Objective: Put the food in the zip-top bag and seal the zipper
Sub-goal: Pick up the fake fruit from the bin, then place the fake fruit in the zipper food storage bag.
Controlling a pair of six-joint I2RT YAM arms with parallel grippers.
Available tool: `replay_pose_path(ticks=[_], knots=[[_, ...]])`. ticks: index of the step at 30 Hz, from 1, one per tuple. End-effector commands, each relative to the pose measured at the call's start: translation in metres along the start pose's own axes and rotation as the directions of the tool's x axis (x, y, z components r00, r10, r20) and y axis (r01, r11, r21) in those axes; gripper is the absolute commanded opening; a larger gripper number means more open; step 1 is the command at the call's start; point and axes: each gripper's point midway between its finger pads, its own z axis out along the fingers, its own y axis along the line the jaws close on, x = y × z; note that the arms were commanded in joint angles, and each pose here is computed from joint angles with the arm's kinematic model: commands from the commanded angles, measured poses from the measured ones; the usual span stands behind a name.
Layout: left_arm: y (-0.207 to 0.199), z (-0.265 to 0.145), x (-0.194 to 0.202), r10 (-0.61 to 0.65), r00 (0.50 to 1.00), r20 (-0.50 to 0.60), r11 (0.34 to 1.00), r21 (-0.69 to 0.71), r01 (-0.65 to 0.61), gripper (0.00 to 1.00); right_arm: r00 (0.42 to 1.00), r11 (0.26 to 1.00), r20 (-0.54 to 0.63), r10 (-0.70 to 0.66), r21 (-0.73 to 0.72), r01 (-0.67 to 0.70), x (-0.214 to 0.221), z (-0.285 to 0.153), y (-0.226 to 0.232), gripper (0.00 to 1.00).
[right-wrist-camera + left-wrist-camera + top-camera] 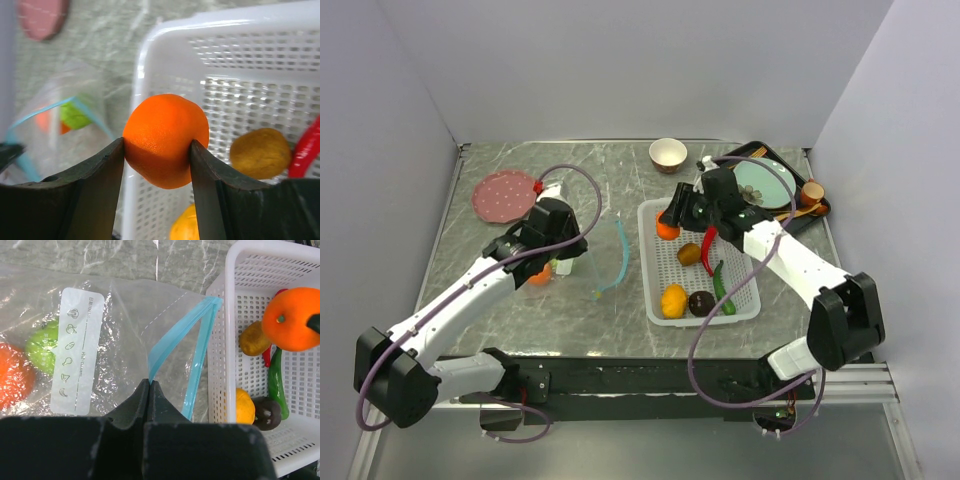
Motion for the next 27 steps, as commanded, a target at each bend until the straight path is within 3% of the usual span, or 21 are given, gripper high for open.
replay_pose_path(ticks=[1, 12, 24, 27], knots=[[-0.012, -0.005, -0.024, 0.012, 0.998, 0.059, 1.000, 0.017, -0.013, 0.01, 0.996, 0.982, 0.091, 0.007, -0.189, 0.010, -0.026, -0.024, 0.045, 0.17], [-0.023, -0.004, -0.035, -0.004, 0.997, 0.080, 0.999, 0.044, 0.001, 0.01, 0.998, 0.924, 0.044, -0.045, -0.378, 0.058, -0.016, -0.021, 0.106, 0.18], [-0.015, -0.016, -0.044, -0.016, 0.991, 0.131, 1.000, 0.019, 0.014, 0.01, 0.986, 0.916, -0.047, -0.159, -0.381, 0.129, 0.010, 0.006, 0.149, 0.21], [-0.009, -0.017, -0.047, -0.015, 0.989, 0.145, 1.000, -0.011, 0.017, 0.01, 0.978, 0.940, -0.072, -0.197, -0.296, 0.168, 0.015, 0.018, 0.142, 0.22]])
